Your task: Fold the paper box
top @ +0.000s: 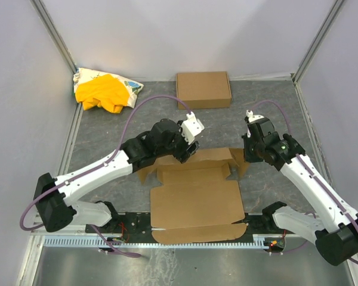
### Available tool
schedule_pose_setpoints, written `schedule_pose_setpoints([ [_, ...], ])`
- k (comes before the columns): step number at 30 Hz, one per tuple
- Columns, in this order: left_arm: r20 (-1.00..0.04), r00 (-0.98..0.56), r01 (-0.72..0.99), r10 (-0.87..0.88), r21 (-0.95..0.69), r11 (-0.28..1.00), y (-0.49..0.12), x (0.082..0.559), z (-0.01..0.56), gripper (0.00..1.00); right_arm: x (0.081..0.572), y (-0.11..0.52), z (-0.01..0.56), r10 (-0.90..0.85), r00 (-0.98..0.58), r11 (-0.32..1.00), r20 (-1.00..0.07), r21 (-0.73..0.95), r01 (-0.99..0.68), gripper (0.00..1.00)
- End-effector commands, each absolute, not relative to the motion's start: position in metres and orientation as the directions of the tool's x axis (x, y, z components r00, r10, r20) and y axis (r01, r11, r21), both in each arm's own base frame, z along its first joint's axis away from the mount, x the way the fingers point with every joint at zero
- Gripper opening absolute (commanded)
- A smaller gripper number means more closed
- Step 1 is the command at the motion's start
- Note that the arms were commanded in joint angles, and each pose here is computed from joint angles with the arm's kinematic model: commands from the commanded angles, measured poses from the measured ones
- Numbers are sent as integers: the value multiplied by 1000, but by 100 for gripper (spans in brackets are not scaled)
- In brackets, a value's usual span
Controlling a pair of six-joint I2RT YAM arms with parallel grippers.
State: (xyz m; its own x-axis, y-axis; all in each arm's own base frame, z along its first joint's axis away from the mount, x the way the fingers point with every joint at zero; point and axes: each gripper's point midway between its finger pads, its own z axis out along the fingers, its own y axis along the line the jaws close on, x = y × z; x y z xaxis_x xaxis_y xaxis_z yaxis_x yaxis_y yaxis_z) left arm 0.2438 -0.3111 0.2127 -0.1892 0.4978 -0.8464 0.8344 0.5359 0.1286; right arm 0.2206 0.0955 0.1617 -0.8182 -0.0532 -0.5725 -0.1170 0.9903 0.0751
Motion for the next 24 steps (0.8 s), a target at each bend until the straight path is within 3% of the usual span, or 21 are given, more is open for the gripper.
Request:
schedule_pose_setpoints([
  [1,-889,-161,856,428,90,508,-317,232,228,69,212,103,166,-64,-850,983,-522,112,-142,1],
  [24,-898,-145,838,414,111,534,-314,237,211,67,214,120,188,-123,-854,960,-506,158,-232,1],
])
